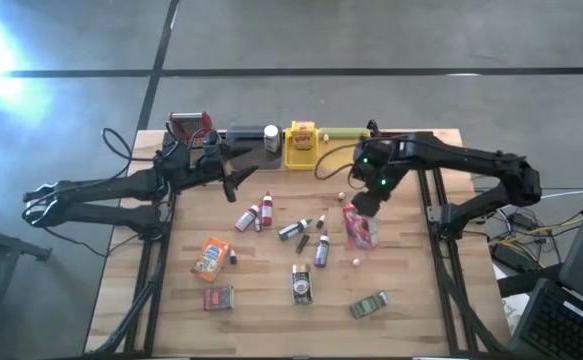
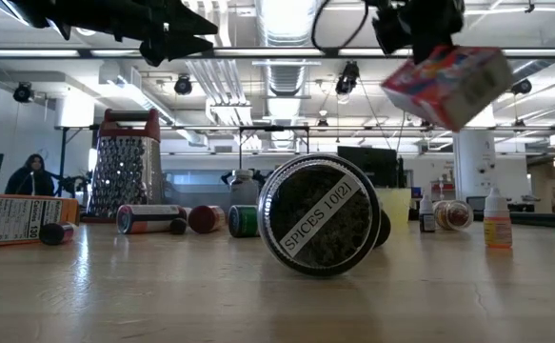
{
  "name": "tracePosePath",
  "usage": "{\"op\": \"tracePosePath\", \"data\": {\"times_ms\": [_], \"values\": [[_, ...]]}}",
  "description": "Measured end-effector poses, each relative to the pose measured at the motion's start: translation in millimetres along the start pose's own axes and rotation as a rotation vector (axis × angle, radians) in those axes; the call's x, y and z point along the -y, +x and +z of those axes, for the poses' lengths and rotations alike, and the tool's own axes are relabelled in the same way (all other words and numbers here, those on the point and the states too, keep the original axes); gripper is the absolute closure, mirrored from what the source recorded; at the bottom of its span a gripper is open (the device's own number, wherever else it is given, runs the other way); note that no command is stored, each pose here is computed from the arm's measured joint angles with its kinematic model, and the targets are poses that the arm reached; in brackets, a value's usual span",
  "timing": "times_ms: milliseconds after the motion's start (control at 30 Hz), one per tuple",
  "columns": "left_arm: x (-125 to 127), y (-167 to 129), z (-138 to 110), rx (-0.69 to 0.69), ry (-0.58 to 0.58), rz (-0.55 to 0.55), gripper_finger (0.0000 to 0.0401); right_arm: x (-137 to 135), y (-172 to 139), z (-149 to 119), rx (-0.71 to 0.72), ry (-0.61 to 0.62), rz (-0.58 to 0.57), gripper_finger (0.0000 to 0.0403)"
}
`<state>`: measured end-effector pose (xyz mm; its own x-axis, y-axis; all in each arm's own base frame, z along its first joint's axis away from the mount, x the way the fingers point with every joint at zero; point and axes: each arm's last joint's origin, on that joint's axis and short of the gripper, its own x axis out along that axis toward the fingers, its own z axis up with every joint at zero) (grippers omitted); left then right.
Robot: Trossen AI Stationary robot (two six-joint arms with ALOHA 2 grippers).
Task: Pick & Place Kitchen Items
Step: Put the red cereal box into the yellow bin
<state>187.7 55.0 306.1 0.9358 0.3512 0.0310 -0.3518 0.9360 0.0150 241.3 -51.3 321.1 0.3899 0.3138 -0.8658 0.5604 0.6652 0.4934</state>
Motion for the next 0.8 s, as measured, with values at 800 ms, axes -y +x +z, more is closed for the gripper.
{"op": "tracePosePath", "data": {"times_ms": [800], "values": [[0,0,0,-0.001,0.0,0.0,0.0137,19,-28,101,0.547,-0.512,-0.111,0.0241]]}}
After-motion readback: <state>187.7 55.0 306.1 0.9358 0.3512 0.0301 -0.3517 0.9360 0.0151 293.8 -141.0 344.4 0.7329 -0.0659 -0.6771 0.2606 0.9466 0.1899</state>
